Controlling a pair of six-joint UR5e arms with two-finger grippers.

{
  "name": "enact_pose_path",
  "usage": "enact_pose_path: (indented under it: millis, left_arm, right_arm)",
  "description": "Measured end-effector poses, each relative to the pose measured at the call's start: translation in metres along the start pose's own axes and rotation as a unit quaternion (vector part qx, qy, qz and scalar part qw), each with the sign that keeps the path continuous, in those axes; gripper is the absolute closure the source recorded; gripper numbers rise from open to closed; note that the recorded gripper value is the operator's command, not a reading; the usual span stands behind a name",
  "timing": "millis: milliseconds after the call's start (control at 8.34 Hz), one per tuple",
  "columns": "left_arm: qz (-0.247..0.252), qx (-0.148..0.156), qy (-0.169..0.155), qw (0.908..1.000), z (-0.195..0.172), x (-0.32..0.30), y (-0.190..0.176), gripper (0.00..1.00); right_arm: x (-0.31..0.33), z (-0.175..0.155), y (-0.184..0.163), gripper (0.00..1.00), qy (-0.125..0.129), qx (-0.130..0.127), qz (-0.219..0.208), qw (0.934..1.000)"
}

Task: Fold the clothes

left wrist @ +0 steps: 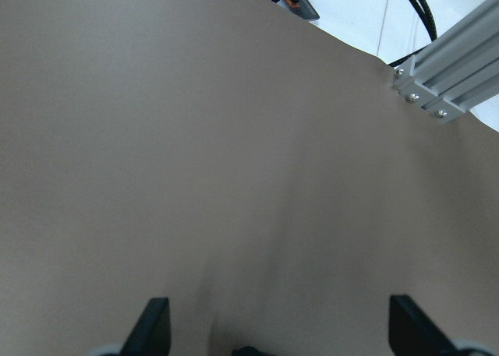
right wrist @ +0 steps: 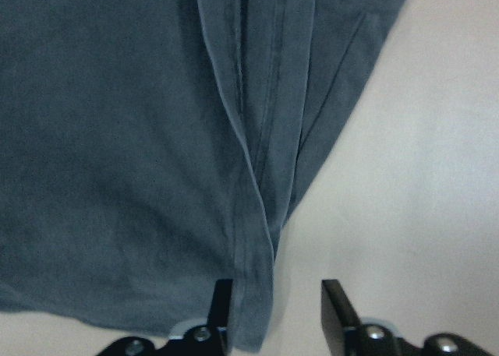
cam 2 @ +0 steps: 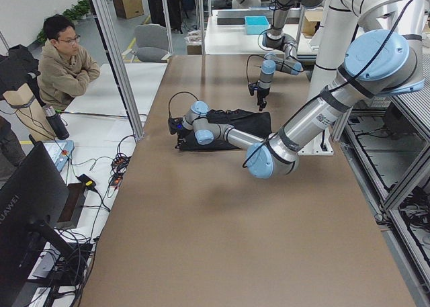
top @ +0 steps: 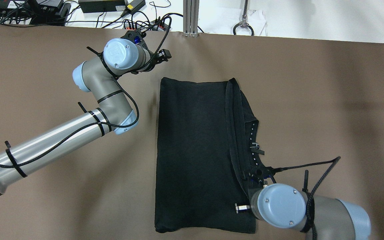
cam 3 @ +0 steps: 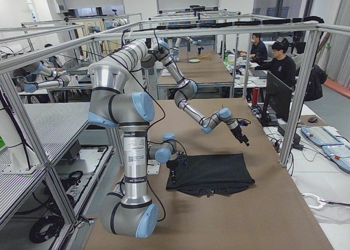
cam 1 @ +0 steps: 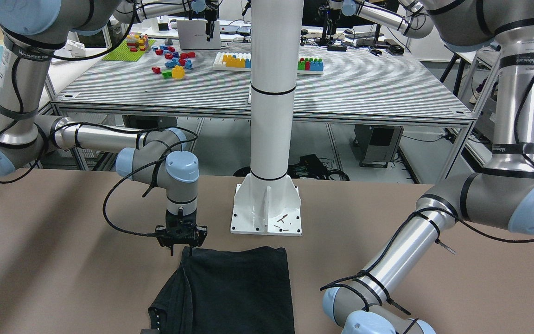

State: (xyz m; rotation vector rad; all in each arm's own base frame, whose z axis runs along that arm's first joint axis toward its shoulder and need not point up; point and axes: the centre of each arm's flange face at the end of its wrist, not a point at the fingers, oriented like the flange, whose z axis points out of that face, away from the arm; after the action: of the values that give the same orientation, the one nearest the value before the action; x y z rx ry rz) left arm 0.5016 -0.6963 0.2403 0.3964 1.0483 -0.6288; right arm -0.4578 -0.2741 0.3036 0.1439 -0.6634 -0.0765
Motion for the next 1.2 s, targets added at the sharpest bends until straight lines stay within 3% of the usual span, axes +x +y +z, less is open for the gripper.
enact_pose_path:
  millis: [360,1199]
  left_arm:
    - [0.0,0.0,0.0,1.0,-0.001,-0.002,0.0,0.0]
    - [-0.003,-0.001,-0.004,1.0,0.002,-0.009,0.0,0.0]
  right_arm:
    - [-0.01,0.015,-0.066,0.05,0.02,0.023,-0.027,0.9992]
    - [-0.016,0.051,-0.093,0.05,0.052,0.016,-0.071,0.996]
